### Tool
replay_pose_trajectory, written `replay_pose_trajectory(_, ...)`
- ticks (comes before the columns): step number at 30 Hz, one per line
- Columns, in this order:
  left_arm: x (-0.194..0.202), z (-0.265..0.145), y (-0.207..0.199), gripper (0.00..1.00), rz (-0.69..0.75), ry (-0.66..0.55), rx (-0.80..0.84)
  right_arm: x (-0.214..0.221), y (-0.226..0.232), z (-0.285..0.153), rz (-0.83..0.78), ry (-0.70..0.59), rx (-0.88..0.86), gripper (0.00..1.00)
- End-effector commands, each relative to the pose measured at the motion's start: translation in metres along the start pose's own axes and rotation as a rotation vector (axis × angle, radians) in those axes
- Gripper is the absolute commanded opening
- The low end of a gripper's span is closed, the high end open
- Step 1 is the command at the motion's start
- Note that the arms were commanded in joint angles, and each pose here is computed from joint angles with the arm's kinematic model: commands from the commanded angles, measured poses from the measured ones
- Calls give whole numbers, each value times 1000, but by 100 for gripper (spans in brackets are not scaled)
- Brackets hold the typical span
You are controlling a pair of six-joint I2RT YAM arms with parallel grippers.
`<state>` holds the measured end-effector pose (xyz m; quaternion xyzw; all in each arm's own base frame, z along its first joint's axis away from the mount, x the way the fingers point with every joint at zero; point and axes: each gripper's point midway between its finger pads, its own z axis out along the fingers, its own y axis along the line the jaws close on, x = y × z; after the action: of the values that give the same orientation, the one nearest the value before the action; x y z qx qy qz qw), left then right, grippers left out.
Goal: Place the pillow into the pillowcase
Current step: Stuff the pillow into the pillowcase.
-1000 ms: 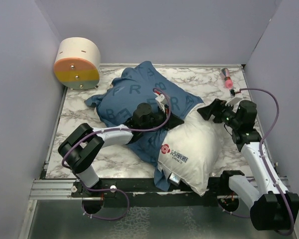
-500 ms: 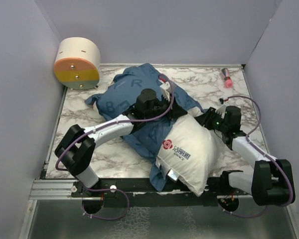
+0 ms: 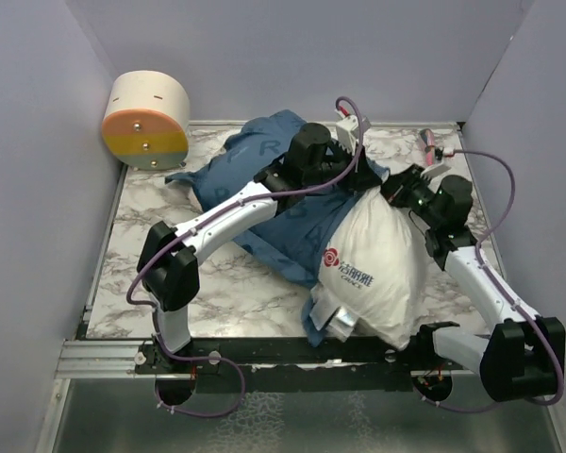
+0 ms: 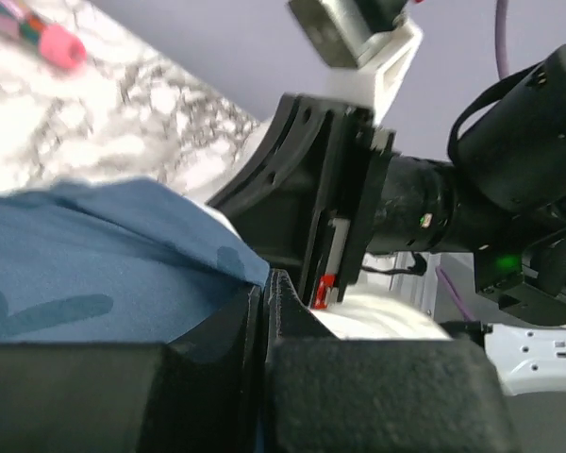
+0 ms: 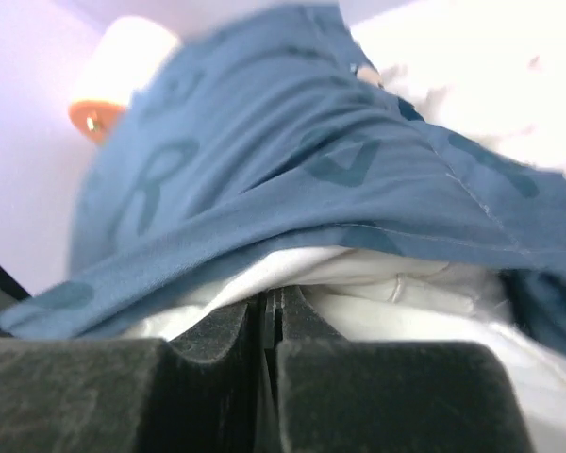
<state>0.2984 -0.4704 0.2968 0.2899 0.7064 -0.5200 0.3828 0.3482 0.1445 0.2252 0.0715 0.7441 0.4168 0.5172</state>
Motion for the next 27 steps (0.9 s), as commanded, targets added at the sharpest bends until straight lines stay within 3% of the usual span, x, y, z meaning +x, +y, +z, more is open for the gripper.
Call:
replay_pose_trajectory(1, -70, -17, -111, 0, 194, -137, 244, -135, 129, -27, -250, -409, -281, 1)
replay_pose_trajectory(4, -86, -35, -113, 0, 260, -194, 200, -136, 138, -34, -338, -431, -312, 1)
replay_pose_trajectory(6, -79, -51, -105, 0, 289, -226, 161, -112, 121, -32, -373, -385, -311, 1)
replay_pose_trajectory(9, -30, -64, -69, 0, 263, -216, 94, -46, 89, -33, -353, -255, -356, 1)
replay_pose_trajectory(13, 57, -75, -27, 1, 116, -160, 24, 48, 55, -45, -263, -93, -394, 1)
replay_pose_trajectory(18, 122, -96, -16, 5, 8, -133, -24, 106, 50, -62, -249, 24, -437, 1)
replay_pose_trajectory(23, 128, -128, -23, 24, 7, -171, -97, 125, 46, -68, -256, 80, -430, 1)
replay_pose_trajectory(27, 106, -162, -29, 50, 7, -237, -183, 136, 40, -69, -243, 105, -415, 1)
